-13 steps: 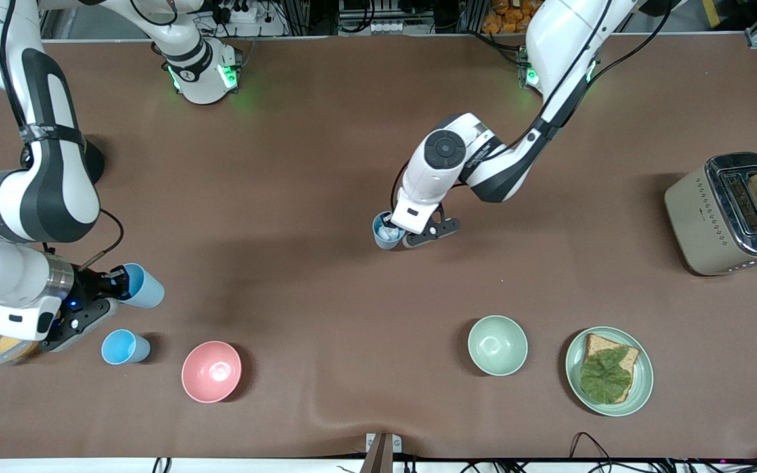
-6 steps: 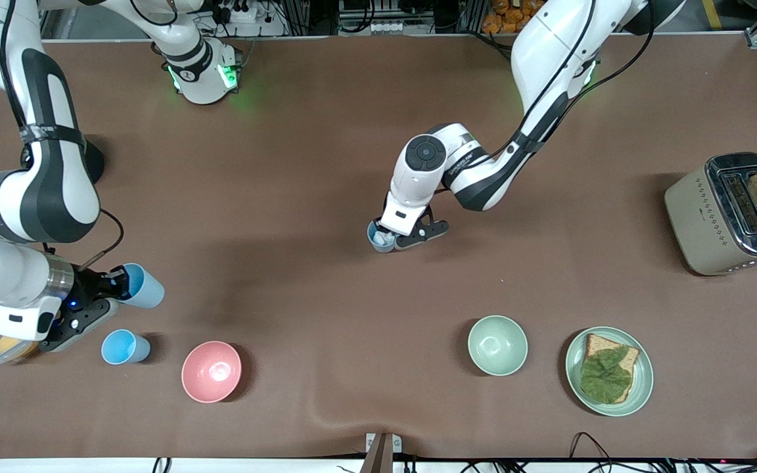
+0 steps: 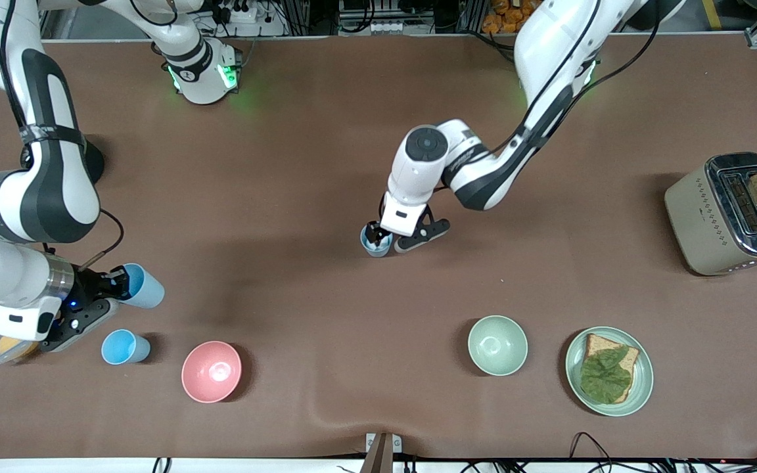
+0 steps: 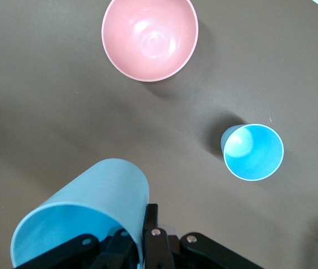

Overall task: Stack blue cups with both arms
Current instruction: 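Open the left gripper while the right gripper lifts its blue cup, then move the right cup over the placed cup while the left gripper withdraws, then lower the blue cup into the placed cup and open the right gripper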

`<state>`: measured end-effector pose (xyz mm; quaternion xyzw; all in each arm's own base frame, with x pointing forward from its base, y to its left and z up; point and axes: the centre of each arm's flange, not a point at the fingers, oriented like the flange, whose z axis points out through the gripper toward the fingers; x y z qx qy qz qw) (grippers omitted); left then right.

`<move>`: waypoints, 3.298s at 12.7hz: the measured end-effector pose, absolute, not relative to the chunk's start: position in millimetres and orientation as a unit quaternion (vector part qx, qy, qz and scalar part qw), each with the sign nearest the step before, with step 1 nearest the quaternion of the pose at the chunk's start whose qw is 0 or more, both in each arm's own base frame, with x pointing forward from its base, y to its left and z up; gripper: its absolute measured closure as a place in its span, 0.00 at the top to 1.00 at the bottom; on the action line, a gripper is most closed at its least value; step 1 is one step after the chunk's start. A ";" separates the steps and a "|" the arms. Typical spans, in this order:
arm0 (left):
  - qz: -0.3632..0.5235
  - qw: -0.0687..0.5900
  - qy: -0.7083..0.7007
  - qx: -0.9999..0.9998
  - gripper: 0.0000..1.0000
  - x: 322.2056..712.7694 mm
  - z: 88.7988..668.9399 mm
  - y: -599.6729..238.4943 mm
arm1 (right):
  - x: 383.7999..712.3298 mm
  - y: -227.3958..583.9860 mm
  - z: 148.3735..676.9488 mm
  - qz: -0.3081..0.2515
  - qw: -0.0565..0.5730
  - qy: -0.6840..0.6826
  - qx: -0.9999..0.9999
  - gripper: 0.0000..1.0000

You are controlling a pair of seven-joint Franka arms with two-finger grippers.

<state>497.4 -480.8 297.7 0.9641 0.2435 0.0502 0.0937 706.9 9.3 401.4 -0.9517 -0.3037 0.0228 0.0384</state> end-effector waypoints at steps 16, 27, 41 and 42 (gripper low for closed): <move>0.049 0.007 0.112 0.993 1.00 598.7 559.1 -91.1 | 612.4 352.5 384.9 0.084 0.084 -0.107 -0.987 0.04; 0.036 -0.007 0.060 0.998 1.00 551.2 632.4 -47.4 | 559.2 448.7 312.9 0.091 0.074 -0.037 -0.992 0.04; 0.040 -0.006 0.052 0.998 1.00 551.3 635.6 -48.4 | 554.0 455.6 280.5 0.084 0.073 -0.037 -0.993 0.04; 0.038 -0.006 0.052 0.998 1.00 552.6 633.6 -48.5 | 554.2 455.5 279.5 0.084 0.073 -0.037 -0.993 0.04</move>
